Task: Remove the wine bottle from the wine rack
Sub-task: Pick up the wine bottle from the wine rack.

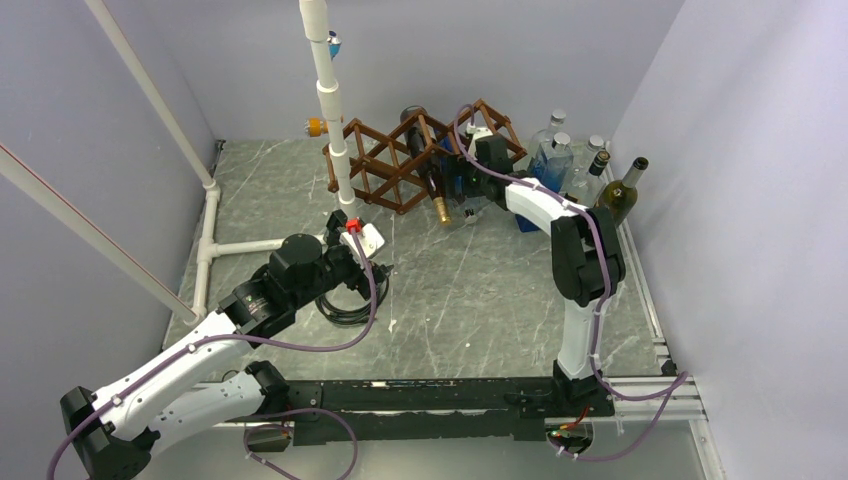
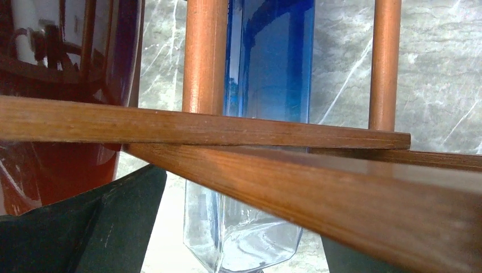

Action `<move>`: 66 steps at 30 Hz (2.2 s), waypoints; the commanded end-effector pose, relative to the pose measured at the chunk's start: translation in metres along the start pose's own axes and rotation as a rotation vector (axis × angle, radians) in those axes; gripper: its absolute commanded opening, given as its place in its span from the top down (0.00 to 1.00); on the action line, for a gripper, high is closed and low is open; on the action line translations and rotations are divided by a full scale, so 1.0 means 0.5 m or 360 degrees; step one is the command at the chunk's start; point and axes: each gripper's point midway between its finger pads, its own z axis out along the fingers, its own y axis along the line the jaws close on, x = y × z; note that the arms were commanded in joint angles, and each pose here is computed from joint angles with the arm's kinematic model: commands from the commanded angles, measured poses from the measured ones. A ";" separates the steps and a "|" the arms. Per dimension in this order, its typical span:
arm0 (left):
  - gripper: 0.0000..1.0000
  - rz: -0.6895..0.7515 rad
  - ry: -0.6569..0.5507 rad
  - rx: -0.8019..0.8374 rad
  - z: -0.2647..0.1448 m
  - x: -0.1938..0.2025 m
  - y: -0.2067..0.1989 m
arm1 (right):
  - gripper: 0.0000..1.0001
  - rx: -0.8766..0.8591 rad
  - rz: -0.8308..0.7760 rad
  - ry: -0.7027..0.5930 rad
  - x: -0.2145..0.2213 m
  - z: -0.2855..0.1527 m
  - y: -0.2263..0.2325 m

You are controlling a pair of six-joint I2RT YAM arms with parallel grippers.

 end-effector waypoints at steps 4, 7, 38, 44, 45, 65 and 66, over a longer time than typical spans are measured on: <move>0.01 0.0008 -0.0095 -0.0037 -0.008 -0.040 0.015 | 0.03 0.0067 0.0029 0.0057 0.024 0.022 -0.015; 0.00 0.0008 -0.0095 -0.0038 -0.008 -0.040 0.016 | 0.04 0.0068 0.0027 0.0064 0.033 0.022 -0.018; 0.00 0.0013 -0.0082 -0.0046 -0.005 -0.035 0.017 | 0.09 -0.0028 0.0013 -0.0140 0.031 0.004 -0.003; 0.00 0.0013 -0.0081 -0.0046 -0.006 -0.035 0.017 | 0.14 -0.0040 -0.0014 -0.0114 0.044 0.007 -0.003; 0.01 0.0013 -0.0083 -0.0049 -0.007 -0.036 0.018 | 0.15 -0.0037 -0.0018 -0.0113 0.045 0.006 -0.004; 0.01 0.0013 -0.0087 -0.0051 -0.009 -0.037 0.018 | 0.28 -0.0050 -0.0055 -0.0109 0.087 -0.081 -0.004; 0.00 0.0013 -0.0087 -0.0052 -0.009 -0.038 0.019 | 0.28 -0.0051 -0.0057 -0.0111 0.087 -0.087 -0.004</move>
